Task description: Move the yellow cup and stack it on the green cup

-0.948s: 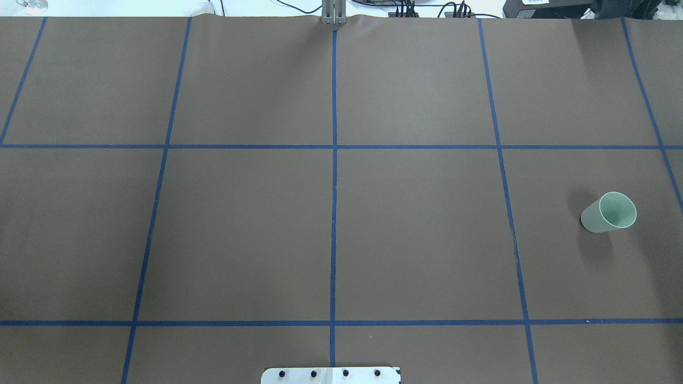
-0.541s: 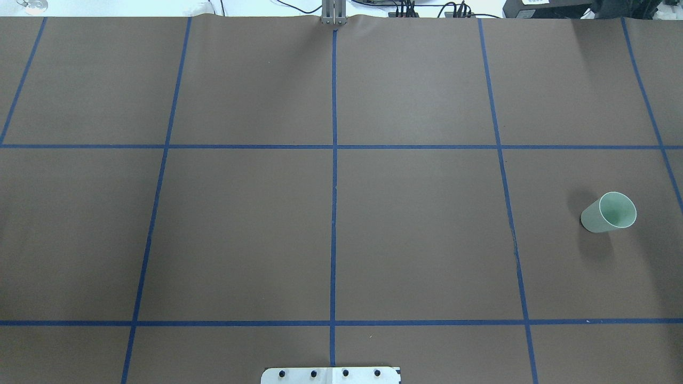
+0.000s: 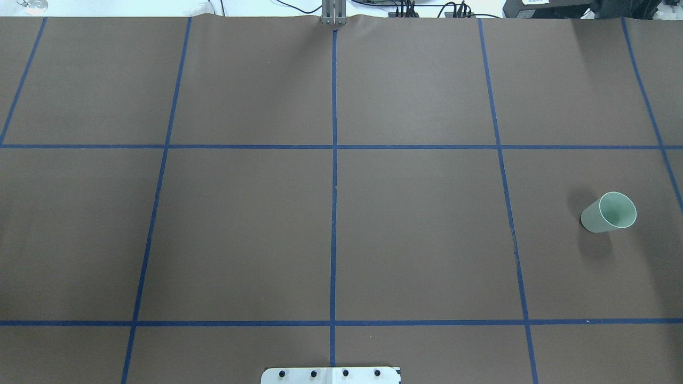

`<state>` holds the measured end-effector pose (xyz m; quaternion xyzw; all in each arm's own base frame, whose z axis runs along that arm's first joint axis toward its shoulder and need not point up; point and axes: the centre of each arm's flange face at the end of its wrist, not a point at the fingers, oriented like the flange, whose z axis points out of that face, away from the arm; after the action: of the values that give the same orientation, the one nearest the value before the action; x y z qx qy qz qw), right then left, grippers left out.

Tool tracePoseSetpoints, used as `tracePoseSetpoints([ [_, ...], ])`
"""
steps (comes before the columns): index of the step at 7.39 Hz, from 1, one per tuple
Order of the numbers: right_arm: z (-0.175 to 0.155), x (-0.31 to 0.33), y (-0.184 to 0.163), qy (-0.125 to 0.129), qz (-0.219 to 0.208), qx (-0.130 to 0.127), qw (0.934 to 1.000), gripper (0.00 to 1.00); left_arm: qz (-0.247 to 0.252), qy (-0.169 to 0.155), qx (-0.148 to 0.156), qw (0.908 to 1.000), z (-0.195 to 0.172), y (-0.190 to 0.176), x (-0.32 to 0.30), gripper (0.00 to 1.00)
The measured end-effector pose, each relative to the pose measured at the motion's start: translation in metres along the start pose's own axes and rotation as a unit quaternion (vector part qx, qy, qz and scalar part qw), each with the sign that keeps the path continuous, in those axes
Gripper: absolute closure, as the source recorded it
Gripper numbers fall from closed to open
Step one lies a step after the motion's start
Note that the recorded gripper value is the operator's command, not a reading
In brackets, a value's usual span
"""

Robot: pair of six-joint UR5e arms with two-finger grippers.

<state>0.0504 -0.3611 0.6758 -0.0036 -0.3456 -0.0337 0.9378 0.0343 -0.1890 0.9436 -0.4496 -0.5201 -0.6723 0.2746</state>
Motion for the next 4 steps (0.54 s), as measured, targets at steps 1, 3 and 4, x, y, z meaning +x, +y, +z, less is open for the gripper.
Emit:
tracePoseSetpoints([
  [1, 0.0001, -0.0001, 0.0000, 0.000, 0.000, 0.000, 1.0000, 0.01, 0.000, 0.000, 0.000, 1.0000, 0.0000, 0.0001, -0.0001, 0.30],
  [3, 0.0001, -0.0002, 0.0000, 0.000, 0.000, 0.000, 1.0000, 0.01, 0.007, 0.000, 0.000, 1.0000, 0.0000, 0.0002, -0.0001, 0.01],
  [4, 0.0002, -0.0002, 0.0000, 0.000, 0.000, 0.000, 1.0000, 0.01, 0.012, 0.000, 0.000, 0.9999, 0.0001, 0.0003, -0.0002, 0.01],
])
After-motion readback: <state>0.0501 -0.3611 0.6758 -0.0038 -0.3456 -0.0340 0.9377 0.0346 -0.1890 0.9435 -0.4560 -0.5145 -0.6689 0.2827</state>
